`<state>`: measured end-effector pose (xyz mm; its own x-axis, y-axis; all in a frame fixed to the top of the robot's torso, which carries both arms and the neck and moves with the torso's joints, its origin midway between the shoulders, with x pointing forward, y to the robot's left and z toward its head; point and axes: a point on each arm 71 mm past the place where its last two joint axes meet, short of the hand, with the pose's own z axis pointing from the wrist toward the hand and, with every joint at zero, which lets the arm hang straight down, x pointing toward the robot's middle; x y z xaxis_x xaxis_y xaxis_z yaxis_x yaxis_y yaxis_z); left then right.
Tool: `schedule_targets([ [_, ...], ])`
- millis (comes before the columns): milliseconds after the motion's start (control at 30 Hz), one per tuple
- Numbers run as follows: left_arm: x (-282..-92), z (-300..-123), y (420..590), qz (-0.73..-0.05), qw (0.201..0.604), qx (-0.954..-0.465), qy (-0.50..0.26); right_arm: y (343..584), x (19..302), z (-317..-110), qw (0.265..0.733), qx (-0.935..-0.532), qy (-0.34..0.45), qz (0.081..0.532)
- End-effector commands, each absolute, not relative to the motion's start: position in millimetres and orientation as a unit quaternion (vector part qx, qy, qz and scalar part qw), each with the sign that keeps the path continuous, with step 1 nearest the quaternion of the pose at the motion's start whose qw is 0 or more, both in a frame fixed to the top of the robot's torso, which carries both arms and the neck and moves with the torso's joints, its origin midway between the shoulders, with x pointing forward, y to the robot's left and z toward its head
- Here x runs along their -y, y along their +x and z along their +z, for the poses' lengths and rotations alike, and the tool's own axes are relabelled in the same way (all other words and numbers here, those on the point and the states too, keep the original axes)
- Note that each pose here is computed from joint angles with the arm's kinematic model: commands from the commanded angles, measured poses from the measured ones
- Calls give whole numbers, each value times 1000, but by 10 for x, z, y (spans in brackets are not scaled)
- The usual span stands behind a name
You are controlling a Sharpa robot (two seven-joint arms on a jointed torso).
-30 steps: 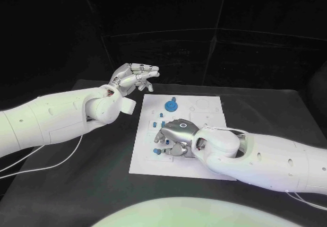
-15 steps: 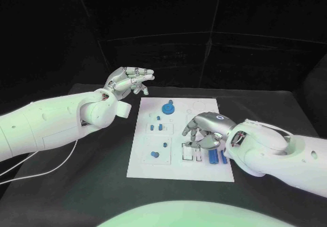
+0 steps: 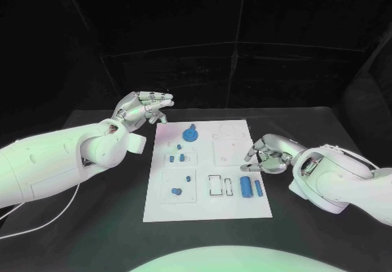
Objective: Assemble the parts on the task board
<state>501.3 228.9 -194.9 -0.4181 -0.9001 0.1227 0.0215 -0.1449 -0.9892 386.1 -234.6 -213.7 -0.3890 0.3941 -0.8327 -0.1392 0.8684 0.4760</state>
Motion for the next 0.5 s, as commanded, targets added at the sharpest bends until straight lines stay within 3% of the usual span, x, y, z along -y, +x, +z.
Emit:
schedule_targets([
  [33, -2278, -1928, 5001, -649, 360, -539, -399, 3836, 2433, -2190, 547, -805, 110, 200],
  [500, -2278, -1952, 4982, -649, 358, -540, -399, 3710, 2392, -2399, 535, -824, 87, 164],
])
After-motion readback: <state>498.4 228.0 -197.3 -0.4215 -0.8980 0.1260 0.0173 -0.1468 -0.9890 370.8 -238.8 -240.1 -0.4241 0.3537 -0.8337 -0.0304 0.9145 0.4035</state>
